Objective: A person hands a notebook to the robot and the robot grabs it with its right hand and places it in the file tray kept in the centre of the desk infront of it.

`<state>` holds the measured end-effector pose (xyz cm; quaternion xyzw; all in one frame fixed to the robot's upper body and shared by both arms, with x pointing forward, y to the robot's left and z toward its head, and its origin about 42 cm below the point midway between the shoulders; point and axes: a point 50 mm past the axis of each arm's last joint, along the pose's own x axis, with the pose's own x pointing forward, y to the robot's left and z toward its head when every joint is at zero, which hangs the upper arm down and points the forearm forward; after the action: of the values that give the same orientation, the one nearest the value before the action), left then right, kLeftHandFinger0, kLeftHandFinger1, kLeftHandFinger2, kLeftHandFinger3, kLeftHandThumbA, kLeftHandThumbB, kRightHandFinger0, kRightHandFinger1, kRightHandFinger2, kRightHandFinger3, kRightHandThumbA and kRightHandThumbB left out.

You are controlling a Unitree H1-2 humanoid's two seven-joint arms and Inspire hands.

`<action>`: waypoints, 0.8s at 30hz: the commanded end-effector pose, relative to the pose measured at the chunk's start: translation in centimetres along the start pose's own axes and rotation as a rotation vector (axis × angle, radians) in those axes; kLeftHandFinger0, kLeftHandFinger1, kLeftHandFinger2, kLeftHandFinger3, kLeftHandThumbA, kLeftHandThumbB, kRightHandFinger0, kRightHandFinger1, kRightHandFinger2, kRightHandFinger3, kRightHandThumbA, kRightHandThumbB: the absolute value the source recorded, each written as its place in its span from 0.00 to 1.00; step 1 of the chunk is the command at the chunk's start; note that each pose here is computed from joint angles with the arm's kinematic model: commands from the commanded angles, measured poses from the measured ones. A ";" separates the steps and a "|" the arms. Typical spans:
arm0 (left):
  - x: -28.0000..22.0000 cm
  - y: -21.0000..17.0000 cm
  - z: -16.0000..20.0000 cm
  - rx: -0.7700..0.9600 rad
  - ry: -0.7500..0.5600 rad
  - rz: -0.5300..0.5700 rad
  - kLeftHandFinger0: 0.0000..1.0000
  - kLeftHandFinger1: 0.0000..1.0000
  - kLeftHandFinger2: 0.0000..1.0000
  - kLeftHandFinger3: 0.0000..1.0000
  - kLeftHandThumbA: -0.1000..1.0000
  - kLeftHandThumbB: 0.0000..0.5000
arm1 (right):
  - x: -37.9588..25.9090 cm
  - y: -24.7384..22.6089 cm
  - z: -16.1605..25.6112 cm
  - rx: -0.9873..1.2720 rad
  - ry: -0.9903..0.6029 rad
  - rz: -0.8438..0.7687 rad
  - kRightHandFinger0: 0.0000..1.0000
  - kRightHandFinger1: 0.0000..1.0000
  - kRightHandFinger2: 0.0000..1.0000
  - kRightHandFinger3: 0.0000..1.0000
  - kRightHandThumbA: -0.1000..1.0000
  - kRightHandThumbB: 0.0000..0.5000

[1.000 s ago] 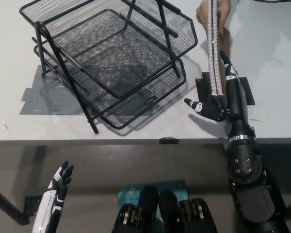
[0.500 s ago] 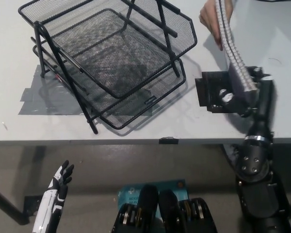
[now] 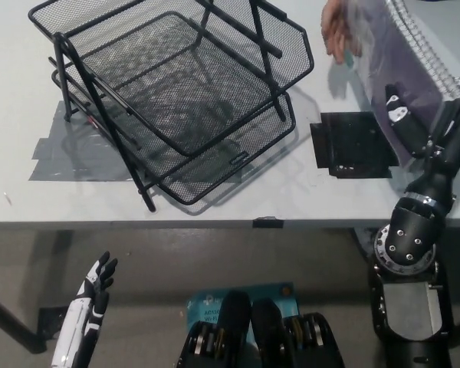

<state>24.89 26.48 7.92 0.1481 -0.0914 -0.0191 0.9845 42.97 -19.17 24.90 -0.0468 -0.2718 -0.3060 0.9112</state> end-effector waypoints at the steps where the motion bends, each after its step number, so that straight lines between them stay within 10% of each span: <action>1: 0.3 0.6 0.7 0.028 -0.055 0.011 1.00 1.00 1.00 1.00 1.00 0.68 | 2.6 -0.2 4.9 0.140 -0.187 -0.098 0.00 0.00 0.00 0.06 0.94 0.01; 19: 0.5 0.8 0.7 0.028 -0.058 0.003 1.00 1.00 1.00 1.00 1.00 0.66 | 6.6 -4.0 18.3 0.072 -0.791 -0.187 0.00 0.00 0.00 0.01 0.94 0.01; 21: 0.5 0.7 0.6 0.027 -0.056 0.001 1.00 1.00 1.00 1.00 1.00 0.66 | 6.5 -4.1 18.2 0.068 -0.790 -0.187 0.00 0.00 0.00 0.03 0.96 0.15; 24: -0.1 0.5 0.4 0.027 -0.049 -0.008 1.00 1.00 1.00 1.00 1.00 0.66 | 4.0 -1.9 20.1 -0.025 -0.961 -0.108 0.00 0.00 0.00 0.02 0.80 0.00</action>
<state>25.09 26.67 8.05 0.1527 -0.0931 -0.0207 0.9837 37.56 -21.82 40.19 -0.0987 -0.5519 -0.3385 0.7557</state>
